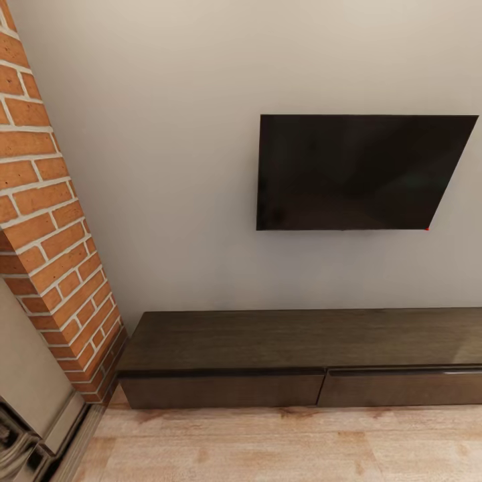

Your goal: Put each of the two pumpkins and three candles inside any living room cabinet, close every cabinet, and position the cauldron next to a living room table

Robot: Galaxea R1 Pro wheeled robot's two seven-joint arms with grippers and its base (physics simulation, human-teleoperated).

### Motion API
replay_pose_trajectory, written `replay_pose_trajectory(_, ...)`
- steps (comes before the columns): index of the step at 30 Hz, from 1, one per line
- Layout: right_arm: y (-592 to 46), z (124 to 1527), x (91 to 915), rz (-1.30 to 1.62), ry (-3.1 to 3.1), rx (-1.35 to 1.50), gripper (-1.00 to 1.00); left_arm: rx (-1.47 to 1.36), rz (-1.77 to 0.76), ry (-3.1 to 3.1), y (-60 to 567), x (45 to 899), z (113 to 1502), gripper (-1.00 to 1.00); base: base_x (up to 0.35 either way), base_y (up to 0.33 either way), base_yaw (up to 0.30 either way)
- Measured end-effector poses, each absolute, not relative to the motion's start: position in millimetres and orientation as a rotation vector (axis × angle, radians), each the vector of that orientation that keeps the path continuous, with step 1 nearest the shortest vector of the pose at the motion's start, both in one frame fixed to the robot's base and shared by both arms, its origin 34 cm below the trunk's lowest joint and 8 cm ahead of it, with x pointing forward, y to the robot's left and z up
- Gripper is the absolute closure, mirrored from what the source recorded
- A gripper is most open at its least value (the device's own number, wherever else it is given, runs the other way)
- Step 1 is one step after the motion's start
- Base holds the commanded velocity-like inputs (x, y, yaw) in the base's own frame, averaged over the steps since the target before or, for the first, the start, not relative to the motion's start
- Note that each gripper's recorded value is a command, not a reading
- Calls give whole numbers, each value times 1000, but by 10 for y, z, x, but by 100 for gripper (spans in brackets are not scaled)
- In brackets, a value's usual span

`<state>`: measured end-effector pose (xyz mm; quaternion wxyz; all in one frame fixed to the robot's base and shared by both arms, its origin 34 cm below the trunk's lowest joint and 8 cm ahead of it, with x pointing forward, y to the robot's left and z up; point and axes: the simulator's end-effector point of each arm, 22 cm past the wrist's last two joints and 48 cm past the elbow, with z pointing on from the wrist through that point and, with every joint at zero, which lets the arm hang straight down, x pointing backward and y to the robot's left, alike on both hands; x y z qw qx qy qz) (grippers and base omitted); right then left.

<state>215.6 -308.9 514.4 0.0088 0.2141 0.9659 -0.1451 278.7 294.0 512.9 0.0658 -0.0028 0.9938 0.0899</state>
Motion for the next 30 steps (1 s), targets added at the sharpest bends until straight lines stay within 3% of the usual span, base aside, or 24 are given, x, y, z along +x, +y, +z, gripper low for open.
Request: replay_pose_trajectory(30, -3096, 5145, 2156, -455, 3017, 668, -100, -8, 271, 2997, 2938, 2788, 5129, -100, 0, 0, 0)
